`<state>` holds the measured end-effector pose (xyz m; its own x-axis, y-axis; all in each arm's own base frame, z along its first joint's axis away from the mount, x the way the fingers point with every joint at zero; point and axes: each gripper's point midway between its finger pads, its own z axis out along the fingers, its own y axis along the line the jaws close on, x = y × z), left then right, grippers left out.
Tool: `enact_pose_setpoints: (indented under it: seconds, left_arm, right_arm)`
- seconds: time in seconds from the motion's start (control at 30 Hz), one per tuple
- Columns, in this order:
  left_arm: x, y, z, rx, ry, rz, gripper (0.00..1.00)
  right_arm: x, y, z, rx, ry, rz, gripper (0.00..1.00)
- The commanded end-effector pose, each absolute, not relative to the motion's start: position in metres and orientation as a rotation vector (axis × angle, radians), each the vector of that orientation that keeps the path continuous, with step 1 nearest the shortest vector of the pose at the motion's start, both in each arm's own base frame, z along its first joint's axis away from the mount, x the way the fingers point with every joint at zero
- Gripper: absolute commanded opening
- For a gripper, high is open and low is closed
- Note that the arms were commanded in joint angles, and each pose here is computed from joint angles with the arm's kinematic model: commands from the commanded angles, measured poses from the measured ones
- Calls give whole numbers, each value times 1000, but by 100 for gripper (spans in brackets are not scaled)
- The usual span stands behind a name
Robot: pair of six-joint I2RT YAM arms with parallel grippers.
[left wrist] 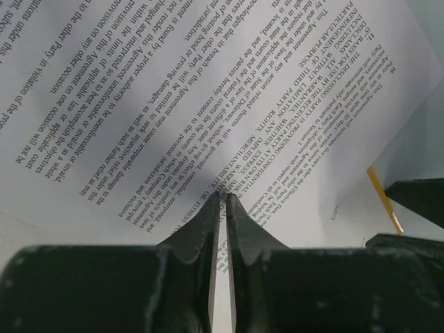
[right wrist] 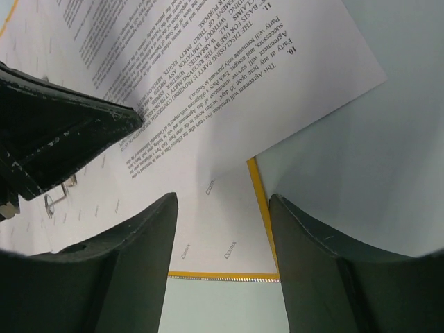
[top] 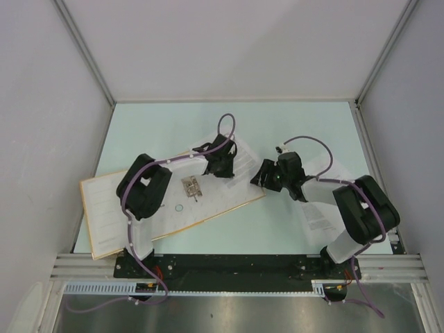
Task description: Put the files into the folder
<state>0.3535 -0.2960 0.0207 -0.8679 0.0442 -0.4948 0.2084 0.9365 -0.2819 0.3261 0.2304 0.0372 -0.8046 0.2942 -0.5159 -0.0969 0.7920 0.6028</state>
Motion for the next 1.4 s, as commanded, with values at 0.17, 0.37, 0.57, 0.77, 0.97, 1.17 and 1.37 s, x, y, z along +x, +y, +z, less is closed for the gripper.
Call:
enact_pose_setpoints:
  seconds: [0.17, 0.37, 0.57, 0.77, 0.97, 1.17, 1.37]
  left_arm:
    - [282, -271, 43, 395, 2640, -396, 40]
    - [286, -253, 130, 419, 2487, -365, 71]
    - [286, -223, 150, 445, 2448, -259, 72]
    - [305, -268, 144, 428, 2436, -440, 56]
    - [338, -285, 97, 286, 2480, -391, 40]
    - [335, -274, 101, 248, 2443, -382, 39]
    - [319, -249, 131, 196, 2415, -445, 46]
  right_arm:
    - [223, 282, 72, -19, 2388, 1092, 61]
    - [238, 246, 112, -12, 2278, 1018, 76]
    - [284, 214, 136, -126, 2191, 914, 94]
    - [353, 207, 143, -133, 2135, 902, 96]
    - [391, 222, 101, -227, 2226, 892, 95]
    - [385, 235, 91, -198, 2294, 772, 94]
    - [377, 263, 108, -187, 2259, 814, 93]
